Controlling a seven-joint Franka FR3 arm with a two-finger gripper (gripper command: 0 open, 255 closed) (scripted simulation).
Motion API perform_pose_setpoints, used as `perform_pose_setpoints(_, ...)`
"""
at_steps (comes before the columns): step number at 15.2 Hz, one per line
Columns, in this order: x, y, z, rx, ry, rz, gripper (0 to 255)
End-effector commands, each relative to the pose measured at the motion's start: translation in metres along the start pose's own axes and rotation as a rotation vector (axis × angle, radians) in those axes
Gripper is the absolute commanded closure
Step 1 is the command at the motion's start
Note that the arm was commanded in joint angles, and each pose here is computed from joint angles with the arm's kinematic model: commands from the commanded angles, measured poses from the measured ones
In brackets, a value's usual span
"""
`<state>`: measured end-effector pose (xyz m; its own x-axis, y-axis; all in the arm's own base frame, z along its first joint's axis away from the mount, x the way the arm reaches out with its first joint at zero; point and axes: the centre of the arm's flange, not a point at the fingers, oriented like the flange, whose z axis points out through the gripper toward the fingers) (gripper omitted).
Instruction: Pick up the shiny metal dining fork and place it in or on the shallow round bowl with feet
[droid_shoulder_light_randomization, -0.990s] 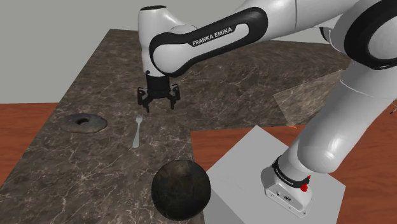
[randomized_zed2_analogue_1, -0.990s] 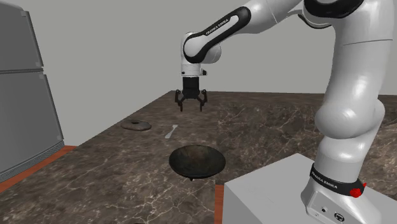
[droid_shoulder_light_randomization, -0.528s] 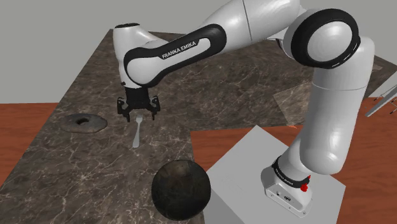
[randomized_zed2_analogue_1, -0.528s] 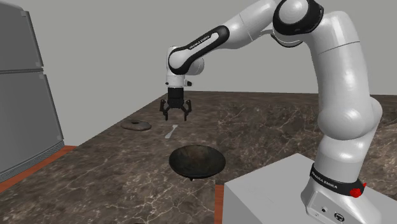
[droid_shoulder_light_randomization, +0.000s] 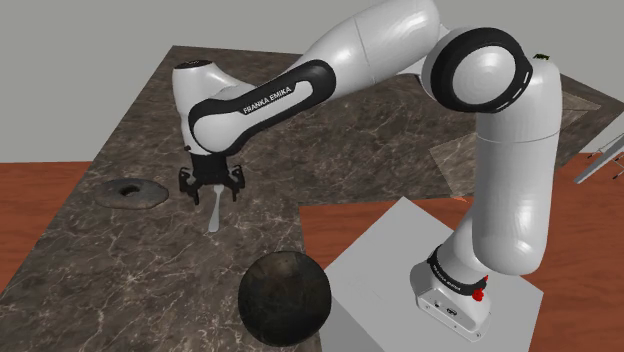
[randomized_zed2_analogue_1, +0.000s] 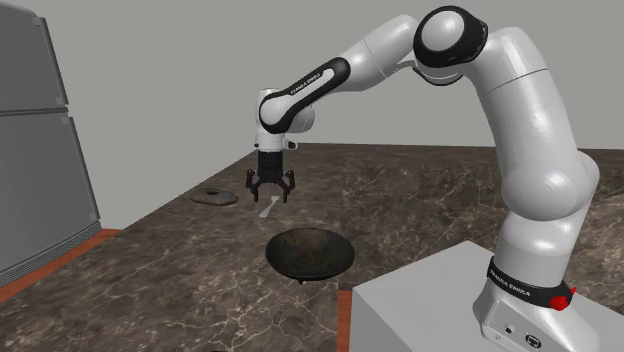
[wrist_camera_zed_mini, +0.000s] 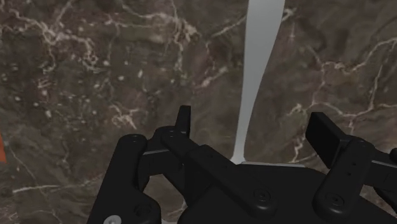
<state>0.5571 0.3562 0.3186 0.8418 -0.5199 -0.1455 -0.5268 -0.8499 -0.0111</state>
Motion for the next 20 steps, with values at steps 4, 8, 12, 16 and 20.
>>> perform_pose_setpoints(4, 0.0, 0.0, 0.009, 0.001, 0.0, 0.0, 0)
perform_pose_setpoints(8, 0.0, 0.0, 0.009, 0.0, 0.0, 0.0, 0)
perform_pose_setpoints(12, 0.0, 0.0, 0.009, 0.0, 0.0, 0.0, 255)
perform_pose_setpoints(16, 0.0, 0.0, 0.009, 0.0, 0.0, 0.0, 255)
perform_pose_setpoints(20, -0.002, 0.0, -0.001, 0.0, 0.0, 0.0, 255)
